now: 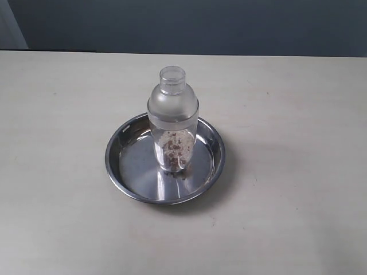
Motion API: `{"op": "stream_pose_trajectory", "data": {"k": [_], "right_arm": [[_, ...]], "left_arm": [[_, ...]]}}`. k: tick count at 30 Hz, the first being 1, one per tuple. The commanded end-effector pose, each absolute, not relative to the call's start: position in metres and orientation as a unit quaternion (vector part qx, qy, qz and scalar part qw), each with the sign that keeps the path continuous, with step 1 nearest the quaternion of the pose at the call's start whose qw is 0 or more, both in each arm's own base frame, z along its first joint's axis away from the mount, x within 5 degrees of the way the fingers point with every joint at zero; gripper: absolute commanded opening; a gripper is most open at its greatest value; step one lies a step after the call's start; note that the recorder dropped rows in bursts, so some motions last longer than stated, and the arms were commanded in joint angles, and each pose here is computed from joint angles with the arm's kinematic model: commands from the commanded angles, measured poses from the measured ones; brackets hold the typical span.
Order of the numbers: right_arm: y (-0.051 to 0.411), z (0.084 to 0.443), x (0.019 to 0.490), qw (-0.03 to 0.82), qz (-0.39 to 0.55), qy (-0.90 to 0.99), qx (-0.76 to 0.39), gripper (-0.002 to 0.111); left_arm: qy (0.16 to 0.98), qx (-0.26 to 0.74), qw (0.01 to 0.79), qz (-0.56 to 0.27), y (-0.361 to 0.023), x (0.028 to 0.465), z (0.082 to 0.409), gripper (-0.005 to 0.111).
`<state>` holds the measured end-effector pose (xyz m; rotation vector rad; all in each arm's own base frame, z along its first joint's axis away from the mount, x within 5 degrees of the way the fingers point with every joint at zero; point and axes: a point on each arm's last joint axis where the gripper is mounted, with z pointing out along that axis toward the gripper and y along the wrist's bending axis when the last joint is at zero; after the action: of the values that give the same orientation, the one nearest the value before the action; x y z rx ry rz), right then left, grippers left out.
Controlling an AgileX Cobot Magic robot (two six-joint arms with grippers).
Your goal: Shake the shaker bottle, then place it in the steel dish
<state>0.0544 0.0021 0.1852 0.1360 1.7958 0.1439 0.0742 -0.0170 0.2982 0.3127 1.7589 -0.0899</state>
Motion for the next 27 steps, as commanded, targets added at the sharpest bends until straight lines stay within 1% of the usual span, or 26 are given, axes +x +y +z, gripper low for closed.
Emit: {"op": "stream_pose_trajectory", "data": {"k": [1, 4, 9, 16, 27], "right_arm": [[0.002, 0.186, 0.054, 0.623, 0.060, 0.777, 0.060, -0.001], [0.002, 0.186, 0.054, 0.623, 0.060, 0.777, 0.060, -0.001], [0.002, 0.186, 0.054, 0.623, 0.060, 0.777, 0.060, -0.001], [0.002, 0.186, 0.054, 0.623, 0.060, 0.777, 0.060, -0.001], [0.002, 0.186, 0.054, 0.623, 0.060, 0.777, 0.060, -0.001]], "left_arm": [[0.757, 0.063, 0.647, -0.068, -0.012, 0.068, 0.272, 0.001], [0.760, 0.029, 0.644, -0.080, -0.010, 0.063, 0.255, 0.001], [0.765, 0.002, 0.638, -0.082, -0.008, 0.058, 0.234, 0.001], [0.773, -0.024, 0.629, -0.084, -0.007, 0.057, 0.216, 0.001], [0.789, -0.022, 0.608, -0.078, -0.007, 0.059, 0.194, 0.001]]}}
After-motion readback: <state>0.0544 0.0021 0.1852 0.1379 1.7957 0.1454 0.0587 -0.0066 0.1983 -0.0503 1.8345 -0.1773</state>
